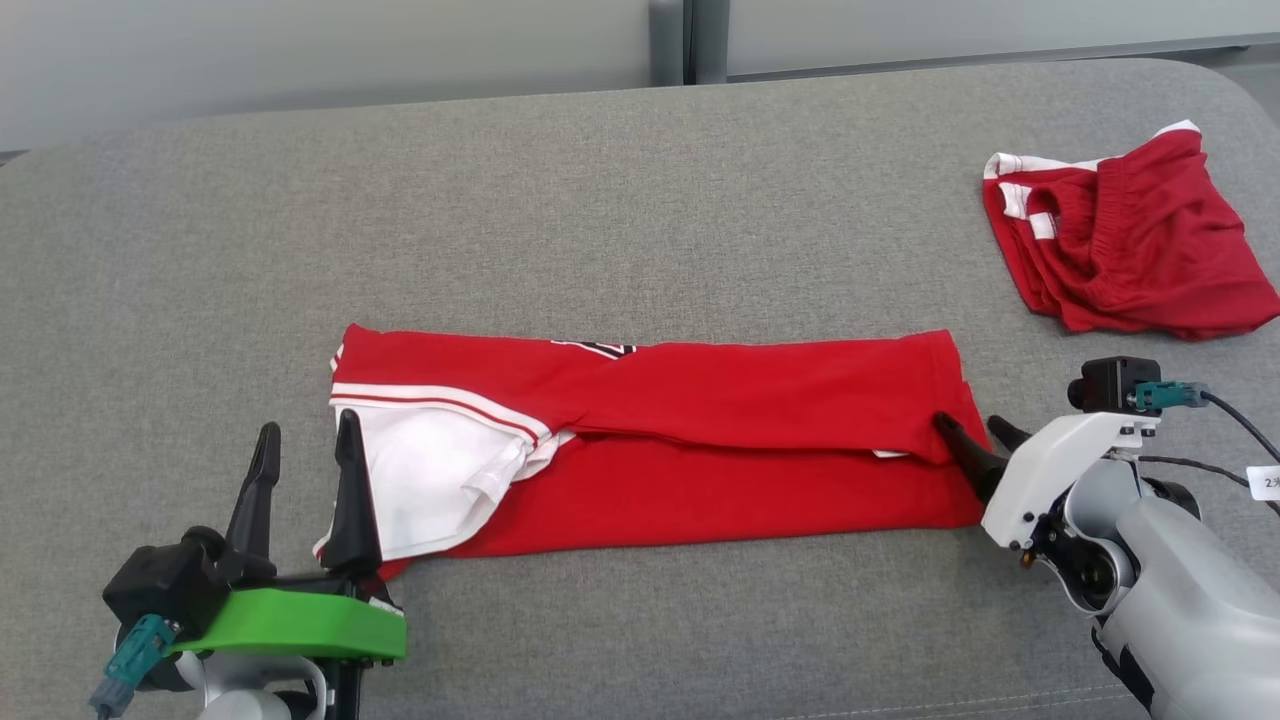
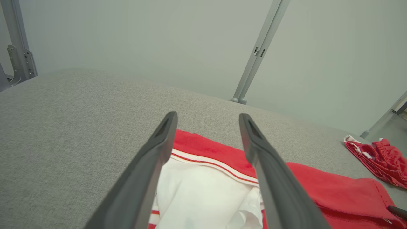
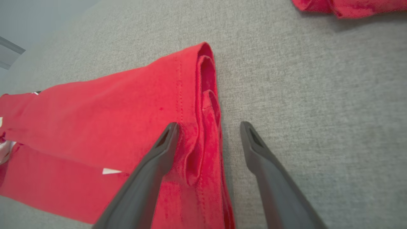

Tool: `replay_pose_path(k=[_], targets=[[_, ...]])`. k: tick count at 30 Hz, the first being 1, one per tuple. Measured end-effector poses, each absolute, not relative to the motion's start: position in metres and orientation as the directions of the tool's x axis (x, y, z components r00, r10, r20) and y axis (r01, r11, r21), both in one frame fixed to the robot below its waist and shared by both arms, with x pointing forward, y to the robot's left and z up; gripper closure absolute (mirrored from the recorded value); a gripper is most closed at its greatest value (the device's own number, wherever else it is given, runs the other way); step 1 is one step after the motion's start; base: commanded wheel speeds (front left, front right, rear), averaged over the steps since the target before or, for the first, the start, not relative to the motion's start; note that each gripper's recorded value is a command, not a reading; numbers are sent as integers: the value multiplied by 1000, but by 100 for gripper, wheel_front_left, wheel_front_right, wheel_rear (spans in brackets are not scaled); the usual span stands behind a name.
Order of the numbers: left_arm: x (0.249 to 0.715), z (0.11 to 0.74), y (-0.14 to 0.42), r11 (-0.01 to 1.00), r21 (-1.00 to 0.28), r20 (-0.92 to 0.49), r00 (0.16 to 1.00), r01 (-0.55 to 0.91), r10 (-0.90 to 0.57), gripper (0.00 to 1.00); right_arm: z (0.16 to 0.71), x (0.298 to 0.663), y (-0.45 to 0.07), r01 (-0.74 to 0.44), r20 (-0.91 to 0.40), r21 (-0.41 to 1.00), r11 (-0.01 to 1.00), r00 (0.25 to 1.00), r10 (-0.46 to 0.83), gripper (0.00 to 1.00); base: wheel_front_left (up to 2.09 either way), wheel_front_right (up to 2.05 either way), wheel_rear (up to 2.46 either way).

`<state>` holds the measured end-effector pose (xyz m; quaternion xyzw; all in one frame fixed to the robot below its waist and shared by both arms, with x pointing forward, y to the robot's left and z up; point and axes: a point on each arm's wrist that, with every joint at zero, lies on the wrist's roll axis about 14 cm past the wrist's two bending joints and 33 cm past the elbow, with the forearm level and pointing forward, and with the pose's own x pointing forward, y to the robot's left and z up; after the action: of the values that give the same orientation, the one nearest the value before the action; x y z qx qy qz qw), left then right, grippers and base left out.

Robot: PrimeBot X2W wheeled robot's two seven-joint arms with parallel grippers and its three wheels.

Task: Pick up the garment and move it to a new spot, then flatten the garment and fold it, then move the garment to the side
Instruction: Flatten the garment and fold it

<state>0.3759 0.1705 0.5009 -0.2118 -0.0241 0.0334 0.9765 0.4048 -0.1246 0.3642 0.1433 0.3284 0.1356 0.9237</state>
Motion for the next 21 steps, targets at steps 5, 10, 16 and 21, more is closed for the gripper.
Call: replay_pose_path(k=[5, 10, 16, 21], targets=[[376, 502, 170, 908, -416, 37, 996, -54, 76, 0, 358, 403, -123, -125, -592, 384, 915, 727, 348, 15, 0, 0, 0], [375, 500, 172, 908, -414, 28, 996, -66, 85, 0, 363, 410, -119, -137, -581, 393, 909, 730, 361, 100, 0, 0, 0], [375, 500, 173, 908, -414, 27, 996, -70, 89, 0, 365, 414, -116, -147, -574, 397, 906, 731, 370, 100, 0, 0, 0], [373, 497, 176, 907, -412, 18, 995, -83, 99, 0, 369, 420, -123, -140, -564, 390, 910, 745, 356, 100, 0, 0, 0]])
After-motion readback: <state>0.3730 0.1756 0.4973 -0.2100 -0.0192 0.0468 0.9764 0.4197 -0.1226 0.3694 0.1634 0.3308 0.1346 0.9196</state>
